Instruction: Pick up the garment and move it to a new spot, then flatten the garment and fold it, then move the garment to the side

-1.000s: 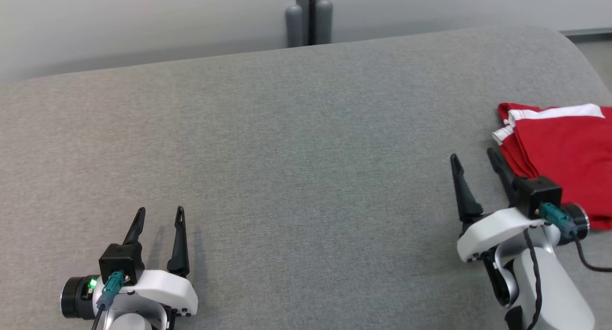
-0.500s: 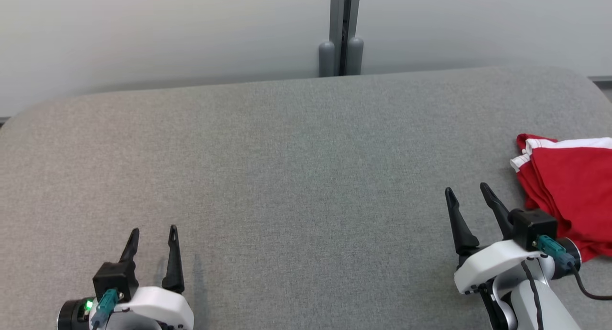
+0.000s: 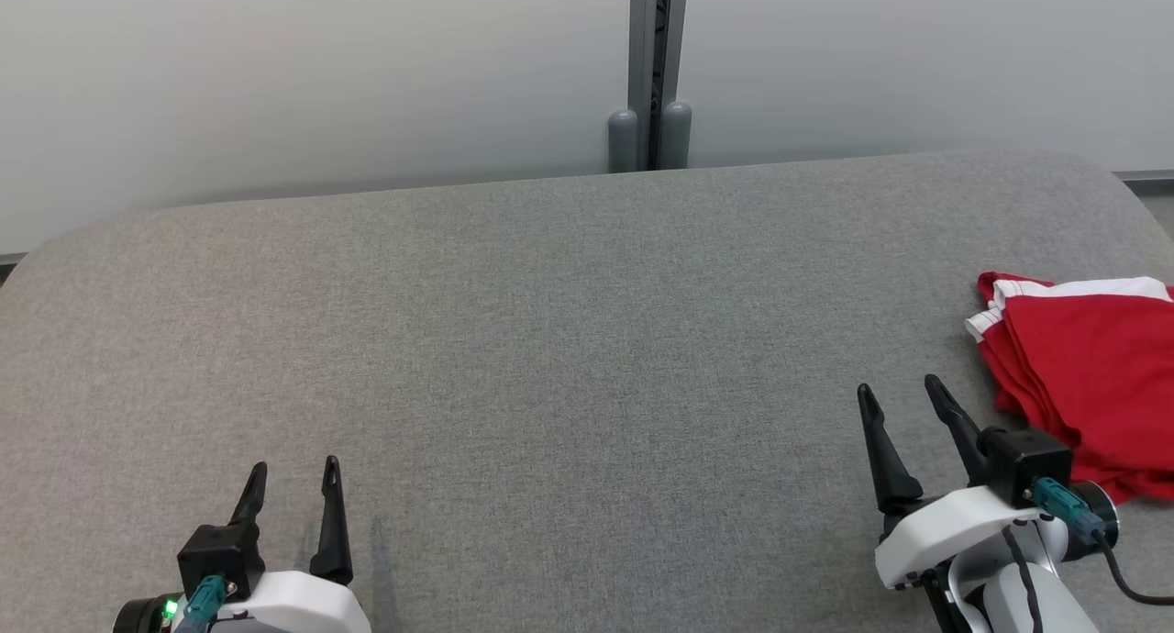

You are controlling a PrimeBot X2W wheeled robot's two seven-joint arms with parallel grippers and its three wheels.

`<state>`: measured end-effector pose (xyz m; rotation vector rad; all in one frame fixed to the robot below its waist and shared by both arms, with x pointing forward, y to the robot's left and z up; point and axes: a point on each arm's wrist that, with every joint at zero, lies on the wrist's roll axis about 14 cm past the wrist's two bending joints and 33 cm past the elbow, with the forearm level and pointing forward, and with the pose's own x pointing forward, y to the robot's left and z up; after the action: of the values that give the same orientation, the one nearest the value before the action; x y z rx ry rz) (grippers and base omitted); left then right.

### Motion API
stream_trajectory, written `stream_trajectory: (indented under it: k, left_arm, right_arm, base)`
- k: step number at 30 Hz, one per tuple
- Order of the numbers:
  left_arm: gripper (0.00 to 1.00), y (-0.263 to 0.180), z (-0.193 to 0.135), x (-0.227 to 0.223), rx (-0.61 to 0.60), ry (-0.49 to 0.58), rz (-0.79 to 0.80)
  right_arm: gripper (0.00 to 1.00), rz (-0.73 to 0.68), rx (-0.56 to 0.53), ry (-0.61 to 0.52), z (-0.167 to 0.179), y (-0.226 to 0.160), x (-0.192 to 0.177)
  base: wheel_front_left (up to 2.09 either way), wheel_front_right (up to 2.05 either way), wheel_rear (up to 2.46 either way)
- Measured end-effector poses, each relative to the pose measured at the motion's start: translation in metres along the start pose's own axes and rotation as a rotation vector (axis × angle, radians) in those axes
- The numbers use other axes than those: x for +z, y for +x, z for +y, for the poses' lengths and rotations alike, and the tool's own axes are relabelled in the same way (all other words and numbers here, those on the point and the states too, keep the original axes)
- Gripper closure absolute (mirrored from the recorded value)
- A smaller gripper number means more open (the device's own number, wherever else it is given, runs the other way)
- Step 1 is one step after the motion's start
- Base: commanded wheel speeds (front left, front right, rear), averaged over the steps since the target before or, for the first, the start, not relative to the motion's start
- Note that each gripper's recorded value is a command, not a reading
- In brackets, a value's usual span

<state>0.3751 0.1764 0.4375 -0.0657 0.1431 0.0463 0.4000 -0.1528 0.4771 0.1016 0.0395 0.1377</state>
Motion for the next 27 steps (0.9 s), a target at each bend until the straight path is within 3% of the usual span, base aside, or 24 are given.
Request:
stream_trajectory:
  k: [27]
  left_arm:
    - [0.0, -0.001, 0.003, -0.012, 0.007, -0.031, 0.035]
  right_arm:
    - [0.0, 0.051, 0.033, -0.005, 0.01, 0.006, -0.017]
  base:
    - [0.0, 0.0, 0.0]
